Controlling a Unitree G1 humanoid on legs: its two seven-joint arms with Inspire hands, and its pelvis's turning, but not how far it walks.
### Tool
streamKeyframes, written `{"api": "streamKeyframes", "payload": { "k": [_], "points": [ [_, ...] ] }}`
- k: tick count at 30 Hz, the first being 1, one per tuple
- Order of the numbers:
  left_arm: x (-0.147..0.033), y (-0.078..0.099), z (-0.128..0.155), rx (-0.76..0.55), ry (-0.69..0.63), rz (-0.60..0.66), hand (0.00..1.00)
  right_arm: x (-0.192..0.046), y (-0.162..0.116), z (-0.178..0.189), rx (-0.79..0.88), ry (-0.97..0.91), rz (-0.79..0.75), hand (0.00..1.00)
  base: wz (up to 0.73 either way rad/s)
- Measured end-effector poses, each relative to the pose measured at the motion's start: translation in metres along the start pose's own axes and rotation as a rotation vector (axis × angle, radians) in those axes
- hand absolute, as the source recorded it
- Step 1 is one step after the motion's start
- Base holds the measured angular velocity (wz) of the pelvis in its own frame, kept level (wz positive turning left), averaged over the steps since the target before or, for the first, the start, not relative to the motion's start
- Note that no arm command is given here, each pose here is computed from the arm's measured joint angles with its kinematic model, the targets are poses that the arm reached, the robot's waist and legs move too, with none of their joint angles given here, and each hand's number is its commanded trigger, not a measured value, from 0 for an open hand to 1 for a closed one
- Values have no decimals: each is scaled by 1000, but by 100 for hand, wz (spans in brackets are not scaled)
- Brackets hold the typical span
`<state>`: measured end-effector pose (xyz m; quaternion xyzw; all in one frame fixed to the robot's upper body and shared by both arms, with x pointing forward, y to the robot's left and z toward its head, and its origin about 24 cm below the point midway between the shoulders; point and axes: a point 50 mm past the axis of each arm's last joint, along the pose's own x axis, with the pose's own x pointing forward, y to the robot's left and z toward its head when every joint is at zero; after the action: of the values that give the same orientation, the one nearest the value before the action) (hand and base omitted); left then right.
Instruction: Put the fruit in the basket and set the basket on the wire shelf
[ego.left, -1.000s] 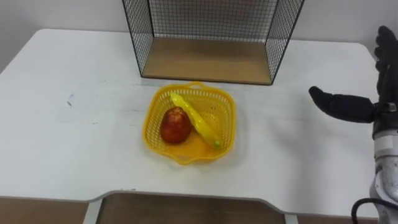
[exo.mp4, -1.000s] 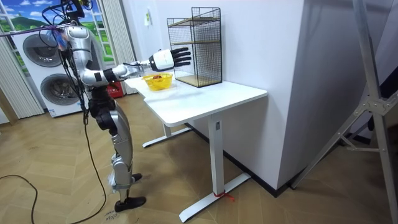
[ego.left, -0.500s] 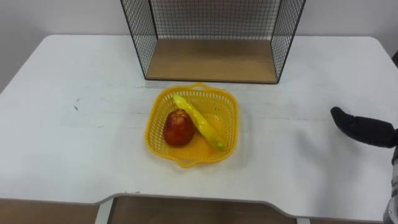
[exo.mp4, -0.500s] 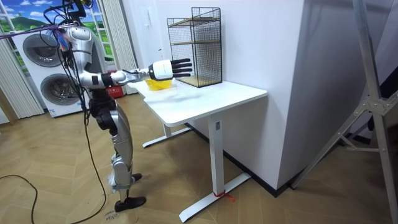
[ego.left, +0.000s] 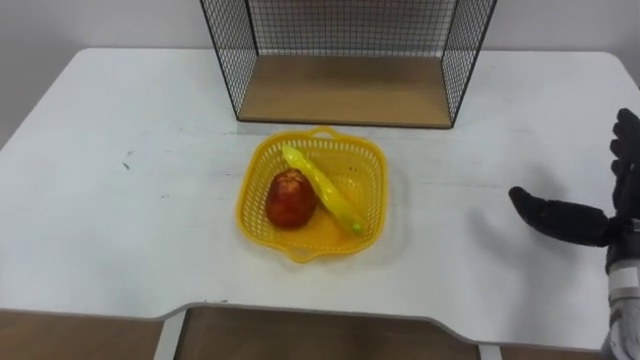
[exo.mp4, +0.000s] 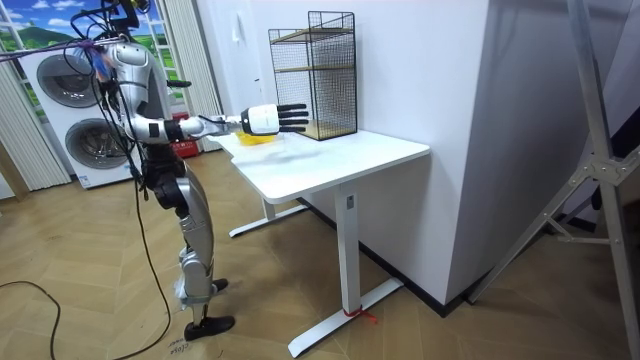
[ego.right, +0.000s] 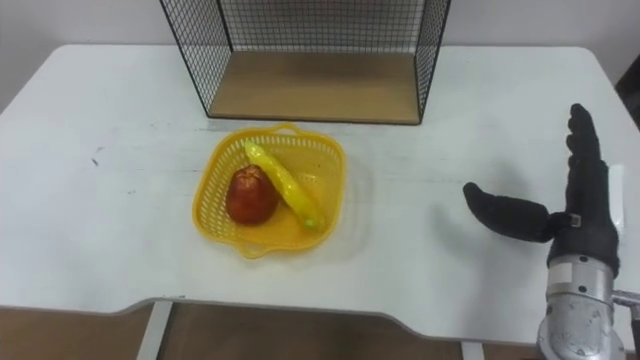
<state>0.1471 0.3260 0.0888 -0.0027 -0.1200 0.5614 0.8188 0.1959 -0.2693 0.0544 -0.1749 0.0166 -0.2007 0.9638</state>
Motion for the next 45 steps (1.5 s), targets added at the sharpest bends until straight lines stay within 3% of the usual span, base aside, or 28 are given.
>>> {"api": "streamKeyframes", "payload": {
  "k": [8,17,28,45],
  "points": [
    [-35,-54,-17,-101,155,-470,0,5,29,1,147,18,178,0,-6],
    [-58,-87,-32,-140,248,-846,0,2,49,-1,305,43,355,0,-5],
    [-85,-103,-39,-180,317,-1129,0,-9,82,6,404,26,564,0,-5],
    [-95,-107,-42,-210,364,-1236,0,-7,88,13,447,-4,617,0,-1]
  ]
}}
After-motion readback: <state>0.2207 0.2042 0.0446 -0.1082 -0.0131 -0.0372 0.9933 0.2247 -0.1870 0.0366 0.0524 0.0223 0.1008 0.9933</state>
